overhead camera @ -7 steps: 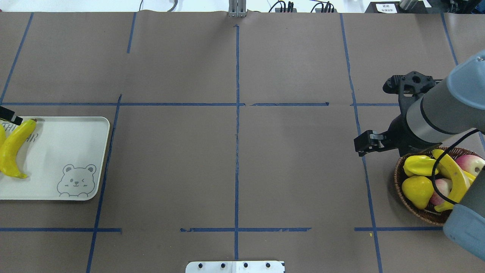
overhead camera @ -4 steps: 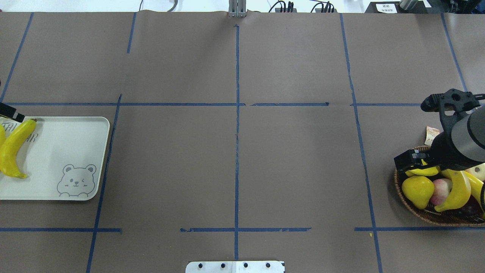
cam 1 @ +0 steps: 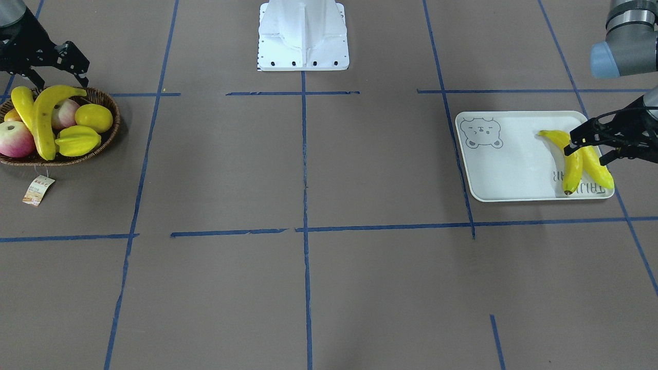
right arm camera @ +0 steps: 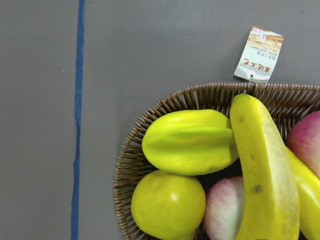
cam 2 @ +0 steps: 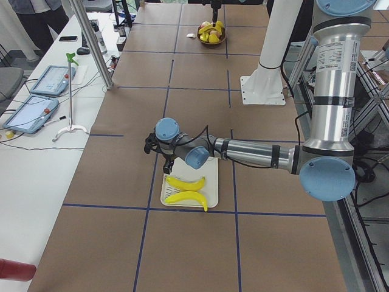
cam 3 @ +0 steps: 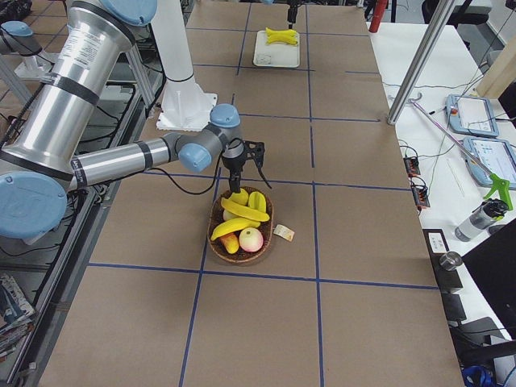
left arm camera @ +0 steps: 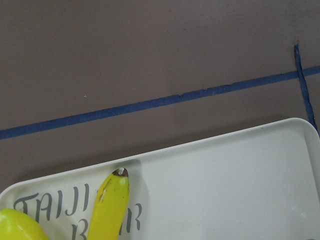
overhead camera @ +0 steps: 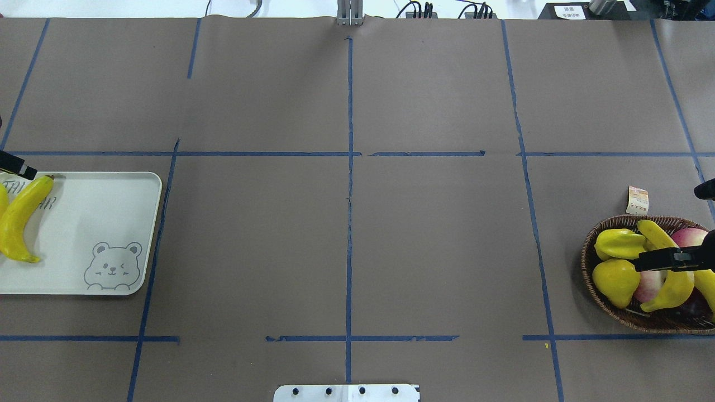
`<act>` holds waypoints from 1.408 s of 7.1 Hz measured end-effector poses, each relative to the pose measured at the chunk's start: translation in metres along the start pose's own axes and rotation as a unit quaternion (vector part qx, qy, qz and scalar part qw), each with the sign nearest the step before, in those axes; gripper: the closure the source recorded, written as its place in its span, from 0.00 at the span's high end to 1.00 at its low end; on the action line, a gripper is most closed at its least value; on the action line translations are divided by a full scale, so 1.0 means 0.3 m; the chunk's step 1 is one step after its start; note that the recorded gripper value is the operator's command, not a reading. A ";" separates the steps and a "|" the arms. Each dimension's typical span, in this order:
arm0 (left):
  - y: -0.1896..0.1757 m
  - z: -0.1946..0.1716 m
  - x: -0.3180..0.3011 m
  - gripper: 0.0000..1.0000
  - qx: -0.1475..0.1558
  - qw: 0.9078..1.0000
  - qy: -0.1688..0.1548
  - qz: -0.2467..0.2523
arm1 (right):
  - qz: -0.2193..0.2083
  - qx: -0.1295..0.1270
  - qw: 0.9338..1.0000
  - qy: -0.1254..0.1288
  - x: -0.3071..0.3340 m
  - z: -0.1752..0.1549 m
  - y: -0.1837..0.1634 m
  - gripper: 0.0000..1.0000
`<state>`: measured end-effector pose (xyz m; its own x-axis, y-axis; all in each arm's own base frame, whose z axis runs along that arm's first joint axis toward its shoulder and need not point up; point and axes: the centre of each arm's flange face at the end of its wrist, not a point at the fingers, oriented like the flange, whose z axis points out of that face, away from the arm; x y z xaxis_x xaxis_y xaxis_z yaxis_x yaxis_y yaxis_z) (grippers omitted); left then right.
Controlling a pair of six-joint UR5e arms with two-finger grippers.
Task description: Transfer all bananas from basket to plate
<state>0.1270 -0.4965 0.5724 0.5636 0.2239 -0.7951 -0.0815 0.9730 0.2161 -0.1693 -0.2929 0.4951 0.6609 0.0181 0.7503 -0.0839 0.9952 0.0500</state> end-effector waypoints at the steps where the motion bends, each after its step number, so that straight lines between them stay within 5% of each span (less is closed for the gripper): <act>1: 0.000 -0.001 0.002 1.00 0.000 1.000 0.000 0.000 | 0.018 0.002 0.999 -0.027 0.085 0.028 0.033 1.00; 3: -0.001 -0.003 0.005 1.00 0.001 1.000 0.000 0.001 | 0.062 0.003 0.997 -0.038 0.156 0.037 0.067 1.00; 5: -0.001 -0.004 0.007 1.00 0.002 1.000 0.001 0.002 | 0.090 0.008 0.996 -0.020 0.208 0.063 0.077 1.00; 10: -0.001 -0.005 0.008 1.00 0.001 1.000 0.003 0.002 | 0.106 0.014 0.994 0.000 0.178 0.132 0.100 0.99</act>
<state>0.1272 -0.4961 0.5697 0.5588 0.2283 -0.7973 -0.0822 0.9719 0.2207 -0.1661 -0.2660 0.5627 0.6257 0.2263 0.7465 -0.2415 0.9662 -0.0904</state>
